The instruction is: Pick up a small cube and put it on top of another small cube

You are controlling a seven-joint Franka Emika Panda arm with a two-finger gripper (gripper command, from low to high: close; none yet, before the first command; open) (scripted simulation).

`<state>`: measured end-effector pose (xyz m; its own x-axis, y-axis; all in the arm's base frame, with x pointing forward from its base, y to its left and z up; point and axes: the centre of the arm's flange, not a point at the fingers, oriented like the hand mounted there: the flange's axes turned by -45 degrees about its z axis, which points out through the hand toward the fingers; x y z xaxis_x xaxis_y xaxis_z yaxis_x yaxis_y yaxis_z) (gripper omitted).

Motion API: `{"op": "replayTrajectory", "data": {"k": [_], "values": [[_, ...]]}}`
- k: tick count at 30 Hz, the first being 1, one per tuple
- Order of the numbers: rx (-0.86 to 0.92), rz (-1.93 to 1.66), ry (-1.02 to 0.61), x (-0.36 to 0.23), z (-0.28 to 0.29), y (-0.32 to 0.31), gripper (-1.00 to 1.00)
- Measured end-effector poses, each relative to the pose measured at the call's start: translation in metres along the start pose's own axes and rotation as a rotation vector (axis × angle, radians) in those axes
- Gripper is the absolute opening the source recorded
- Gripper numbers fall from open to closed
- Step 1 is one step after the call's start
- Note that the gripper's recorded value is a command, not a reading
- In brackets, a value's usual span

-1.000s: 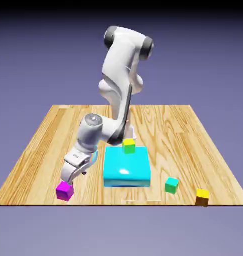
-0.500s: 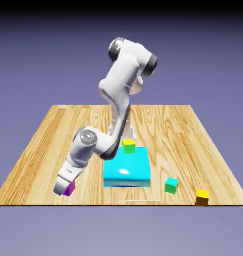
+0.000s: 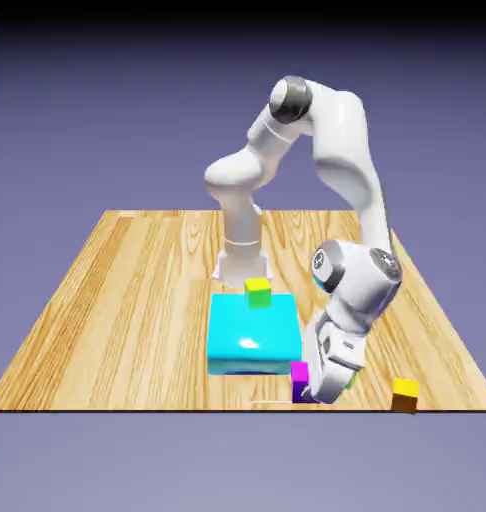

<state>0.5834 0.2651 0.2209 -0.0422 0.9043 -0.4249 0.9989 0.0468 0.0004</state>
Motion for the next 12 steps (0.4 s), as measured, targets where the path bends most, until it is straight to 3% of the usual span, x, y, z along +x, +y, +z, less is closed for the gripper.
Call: {"op": "replayTrajectory", "data": {"k": [4,5,9,10,12], "values": [[-0.041,-0.092,-0.001,0.114,-0.069,-0.047,-1.00],[-0.044,-0.097,-0.001,0.121,-0.073,-0.051,-1.00],[-0.044,-0.097,-0.001,0.129,-0.007,-0.049,-1.00],[-0.044,-0.097,-0.001,0.129,-0.005,-0.049,1.00],[-0.045,-0.097,-0.002,0.129,-0.005,-0.049,1.00]]}}
